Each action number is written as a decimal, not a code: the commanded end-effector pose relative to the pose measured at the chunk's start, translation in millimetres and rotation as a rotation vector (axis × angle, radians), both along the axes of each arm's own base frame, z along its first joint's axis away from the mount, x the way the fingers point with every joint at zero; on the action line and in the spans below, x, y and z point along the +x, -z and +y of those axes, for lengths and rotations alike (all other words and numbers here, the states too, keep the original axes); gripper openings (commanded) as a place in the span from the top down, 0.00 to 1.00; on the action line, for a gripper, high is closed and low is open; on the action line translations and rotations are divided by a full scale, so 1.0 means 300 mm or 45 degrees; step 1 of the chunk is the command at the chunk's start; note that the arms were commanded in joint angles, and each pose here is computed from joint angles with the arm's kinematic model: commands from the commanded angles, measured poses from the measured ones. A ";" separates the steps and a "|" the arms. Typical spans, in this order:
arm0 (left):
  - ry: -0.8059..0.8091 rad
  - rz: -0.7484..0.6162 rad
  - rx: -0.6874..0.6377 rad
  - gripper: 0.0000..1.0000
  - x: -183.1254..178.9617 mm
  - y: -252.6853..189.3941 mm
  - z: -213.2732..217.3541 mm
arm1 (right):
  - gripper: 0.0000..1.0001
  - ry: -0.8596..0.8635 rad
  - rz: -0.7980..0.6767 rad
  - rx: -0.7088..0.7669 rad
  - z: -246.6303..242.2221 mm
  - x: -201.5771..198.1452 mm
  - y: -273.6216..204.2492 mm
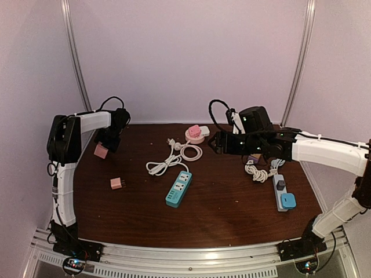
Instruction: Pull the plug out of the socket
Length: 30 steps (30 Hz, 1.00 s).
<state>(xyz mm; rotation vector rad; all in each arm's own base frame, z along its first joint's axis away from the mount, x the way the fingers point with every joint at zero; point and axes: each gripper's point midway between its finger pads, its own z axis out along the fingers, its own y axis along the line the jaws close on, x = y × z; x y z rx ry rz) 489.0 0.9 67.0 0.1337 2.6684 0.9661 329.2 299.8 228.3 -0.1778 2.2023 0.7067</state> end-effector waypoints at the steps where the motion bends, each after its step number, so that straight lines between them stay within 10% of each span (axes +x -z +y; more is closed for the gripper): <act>1: 0.012 -0.032 -0.036 0.28 0.033 -0.015 -0.011 | 0.21 0.022 -0.017 -0.009 -0.015 0.009 -0.020; 30: 0.109 -0.111 -0.466 0.16 0.009 -0.073 -0.210 | 0.21 0.035 0.034 -0.044 -0.027 0.001 0.046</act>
